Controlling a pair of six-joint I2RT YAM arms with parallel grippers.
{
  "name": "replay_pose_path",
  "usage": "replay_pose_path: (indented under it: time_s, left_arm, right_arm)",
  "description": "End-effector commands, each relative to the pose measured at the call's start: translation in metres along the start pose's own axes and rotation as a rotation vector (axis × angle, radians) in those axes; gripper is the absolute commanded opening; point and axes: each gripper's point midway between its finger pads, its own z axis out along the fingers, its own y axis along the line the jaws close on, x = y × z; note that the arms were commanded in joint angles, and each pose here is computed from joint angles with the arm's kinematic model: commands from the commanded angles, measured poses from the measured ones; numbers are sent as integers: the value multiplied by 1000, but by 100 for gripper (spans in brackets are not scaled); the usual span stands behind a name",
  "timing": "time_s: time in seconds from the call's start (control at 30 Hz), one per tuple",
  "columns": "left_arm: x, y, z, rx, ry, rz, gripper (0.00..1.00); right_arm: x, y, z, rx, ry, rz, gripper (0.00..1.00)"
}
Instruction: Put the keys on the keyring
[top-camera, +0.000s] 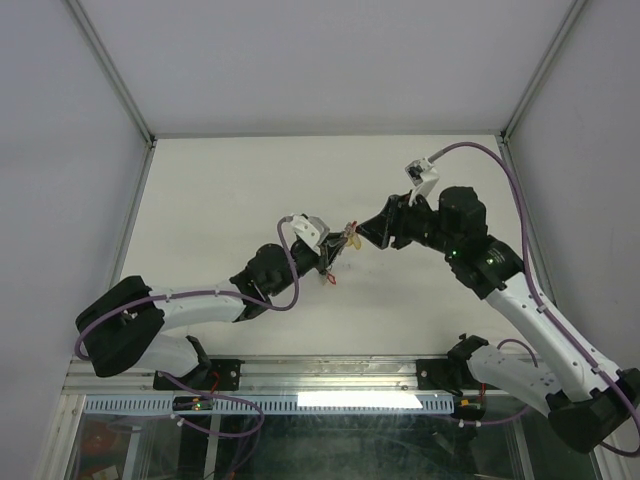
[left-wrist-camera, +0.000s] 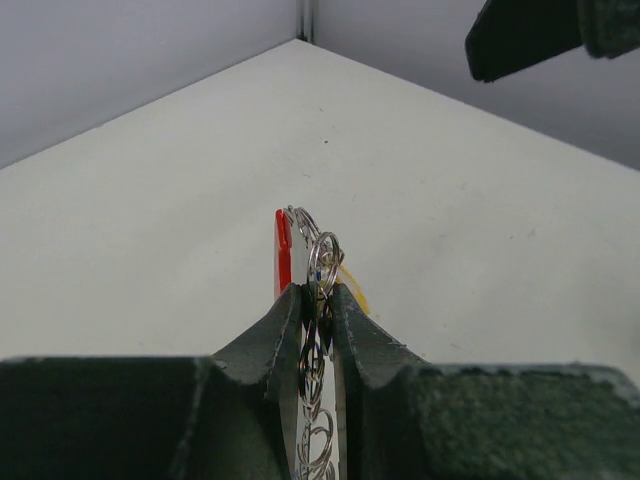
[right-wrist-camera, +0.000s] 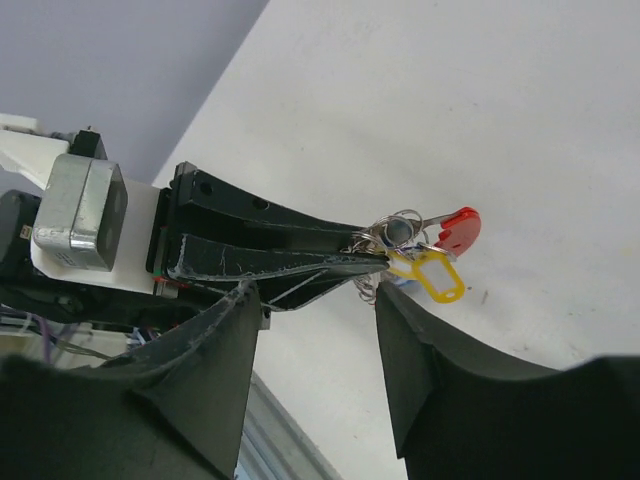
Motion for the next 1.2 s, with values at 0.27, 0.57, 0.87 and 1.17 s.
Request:
replay_pose_path:
  time_s: [0.27,0.57,0.87,1.17]
  left_arm:
    - [-75,1,-9,-6,-250,-138,0]
    - [-83,-7,-11,43,-282,-146,0]
    - [-91,-11,-13,68,-304,-153,0]
    - [-91,-14,-12,83,-304,-158,0]
  right_arm:
    - [-6,12,28,-90,-32,205,47]
    - [-1,17,36,-144,-12,197,46]
    - [2,17,39,-159,-6,209,46]
    - [1,25,38,-201,-4,210,43]
